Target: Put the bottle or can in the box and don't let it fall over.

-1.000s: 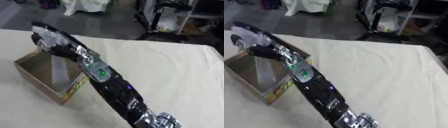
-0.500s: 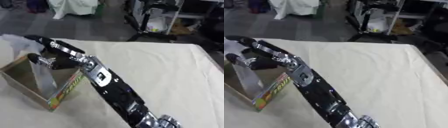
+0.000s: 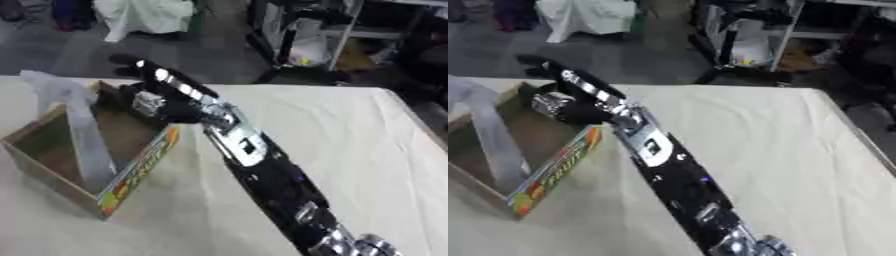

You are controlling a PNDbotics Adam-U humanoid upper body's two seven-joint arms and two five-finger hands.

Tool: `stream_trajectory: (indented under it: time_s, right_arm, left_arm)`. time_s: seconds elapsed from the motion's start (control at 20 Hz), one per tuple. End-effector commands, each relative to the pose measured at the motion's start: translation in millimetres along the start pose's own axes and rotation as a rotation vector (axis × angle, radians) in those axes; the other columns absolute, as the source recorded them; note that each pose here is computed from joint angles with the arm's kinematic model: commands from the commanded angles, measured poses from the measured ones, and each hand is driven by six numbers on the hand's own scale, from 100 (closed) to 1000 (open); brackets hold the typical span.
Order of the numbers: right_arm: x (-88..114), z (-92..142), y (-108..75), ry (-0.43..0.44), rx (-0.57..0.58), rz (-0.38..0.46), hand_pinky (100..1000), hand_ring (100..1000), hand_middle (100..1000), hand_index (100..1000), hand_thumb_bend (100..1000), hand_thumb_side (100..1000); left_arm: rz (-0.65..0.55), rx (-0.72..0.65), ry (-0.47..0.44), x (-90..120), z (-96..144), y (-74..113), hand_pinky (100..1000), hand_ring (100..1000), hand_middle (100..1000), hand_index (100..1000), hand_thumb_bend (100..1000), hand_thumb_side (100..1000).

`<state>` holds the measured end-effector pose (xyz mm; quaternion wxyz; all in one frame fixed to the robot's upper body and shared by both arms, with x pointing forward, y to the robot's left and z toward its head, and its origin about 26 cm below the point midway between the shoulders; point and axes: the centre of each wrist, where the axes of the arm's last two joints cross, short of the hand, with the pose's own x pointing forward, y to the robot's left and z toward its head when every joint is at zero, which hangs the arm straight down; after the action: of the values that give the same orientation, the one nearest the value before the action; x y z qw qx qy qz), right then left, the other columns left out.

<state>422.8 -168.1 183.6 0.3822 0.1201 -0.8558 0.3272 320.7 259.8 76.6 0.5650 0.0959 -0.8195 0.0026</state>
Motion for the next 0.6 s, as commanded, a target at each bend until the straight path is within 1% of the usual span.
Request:
stream_trajectory:
  time_s: [0.05,0.1,0.15,0.3,0.5,0.6]
  right_arm:
    - [21,19,-21.1,-0.027,-0.112,-0.037,808,1000,1000,1000,100,605]
    - [23,31,-22.6,-0.024,-0.147,-0.056,795,1000,1000,1000,123,642]
    - [25,43,-23.6,-0.023,-0.178,-0.066,789,998,1000,1000,100,605]
    - [31,81,-21.4,-0.014,-0.253,-0.076,767,980,987,1000,100,617]
    - [34,127,-11.5,0.017,-0.389,-0.087,756,965,977,1000,100,620]
    - [33,146,-5.2,0.041,-0.434,-0.099,755,967,980,1000,100,628]
  left_arm:
    - [-0.029,0.021,-0.020,4,-2,9.3,553,1000,925,829,446,664]
    - [-0.033,0.025,-0.022,4,-2,10.8,553,1000,925,828,446,664]
    - [-0.039,0.027,-0.027,5,-2,12.9,554,1000,925,828,447,664]
    - [-0.066,0.042,-0.041,7,-1,19.4,555,1000,923,827,444,660]
    - [-0.098,0.066,-0.052,9,3,25.7,555,1000,923,826,445,661]
    - [-0.110,0.069,-0.053,9,4,27.4,555,1000,923,825,456,654]
